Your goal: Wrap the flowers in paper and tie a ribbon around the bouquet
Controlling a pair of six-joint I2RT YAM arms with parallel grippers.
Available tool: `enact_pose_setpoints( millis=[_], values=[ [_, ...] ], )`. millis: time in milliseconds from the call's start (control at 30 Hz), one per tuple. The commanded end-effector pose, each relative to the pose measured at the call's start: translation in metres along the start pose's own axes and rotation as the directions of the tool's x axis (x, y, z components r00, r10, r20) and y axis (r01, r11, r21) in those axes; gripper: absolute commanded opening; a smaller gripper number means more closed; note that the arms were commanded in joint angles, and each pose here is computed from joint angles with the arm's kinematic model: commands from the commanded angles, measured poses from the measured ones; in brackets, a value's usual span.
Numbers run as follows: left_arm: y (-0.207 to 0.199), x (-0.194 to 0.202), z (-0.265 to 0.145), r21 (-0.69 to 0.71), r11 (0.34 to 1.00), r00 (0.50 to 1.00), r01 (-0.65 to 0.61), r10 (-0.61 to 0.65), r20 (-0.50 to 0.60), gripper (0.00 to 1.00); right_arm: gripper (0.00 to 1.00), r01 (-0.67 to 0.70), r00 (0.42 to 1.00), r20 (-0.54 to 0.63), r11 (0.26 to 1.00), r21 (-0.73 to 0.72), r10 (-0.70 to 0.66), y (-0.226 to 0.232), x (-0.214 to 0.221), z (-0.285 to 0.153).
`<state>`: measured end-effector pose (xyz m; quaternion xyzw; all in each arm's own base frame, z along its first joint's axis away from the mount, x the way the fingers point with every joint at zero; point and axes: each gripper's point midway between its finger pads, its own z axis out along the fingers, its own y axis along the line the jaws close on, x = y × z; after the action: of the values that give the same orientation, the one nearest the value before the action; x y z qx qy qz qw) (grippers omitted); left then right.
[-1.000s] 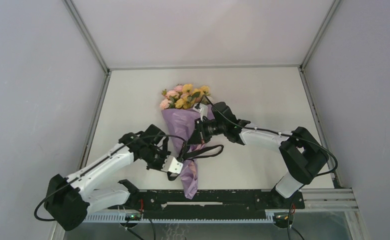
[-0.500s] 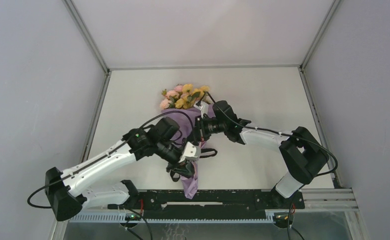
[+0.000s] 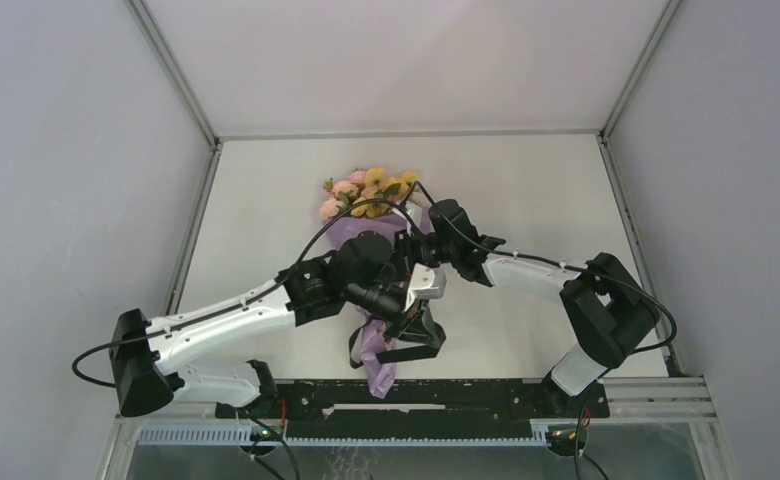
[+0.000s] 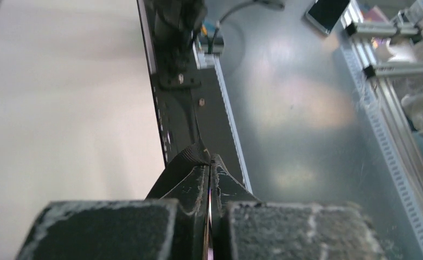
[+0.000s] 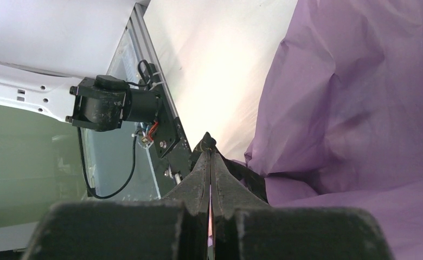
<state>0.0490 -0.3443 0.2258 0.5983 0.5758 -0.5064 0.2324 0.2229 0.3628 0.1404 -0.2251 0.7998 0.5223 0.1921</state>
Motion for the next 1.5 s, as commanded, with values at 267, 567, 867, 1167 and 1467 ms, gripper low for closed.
enact_pose_setpoints(
  millis=[267, 567, 867, 1167, 1467],
  values=[
    [-0.006, -0.065, 0.022, -0.04, 0.995, 0.971, -0.094, 0.1, 0.217, 0.0, 0.0, 0.071, 0.997, 0.039, 0.997, -0.009, -0.071, 0.01, -0.012, -0.01],
    [0.025, 0.034, 0.037, -0.117, 0.868, 0.876, -0.482, 0.474, -0.092, 0.16, 0.0, 0.078, 0.997, 0.021, 0.997, 0.014, -0.078, 0.008, -0.005, -0.009],
    [0.058, 0.033, -0.041, -0.359, 0.76, 0.836, -0.542, 0.446, -0.318, 0.71, 0.0, 0.089, 0.995, 0.038, 0.996, 0.021, -0.09, 0.021, -0.004, -0.003],
    [0.097, 0.066, -0.133, -0.678, 0.718, 0.984, 0.158, -0.056, 0.17, 0.64, 0.0, 0.091, 0.992, 0.088, 0.995, 0.048, -0.095, 0.041, -0.008, -0.001],
    [0.115, 0.083, -0.125, -0.579, 0.719, 0.878, 0.384, -0.089, 0.471, 0.77, 0.0, 0.123, 0.989, 0.079, 0.992, 0.007, -0.123, 0.058, -0.002, 0.002]
  ],
)
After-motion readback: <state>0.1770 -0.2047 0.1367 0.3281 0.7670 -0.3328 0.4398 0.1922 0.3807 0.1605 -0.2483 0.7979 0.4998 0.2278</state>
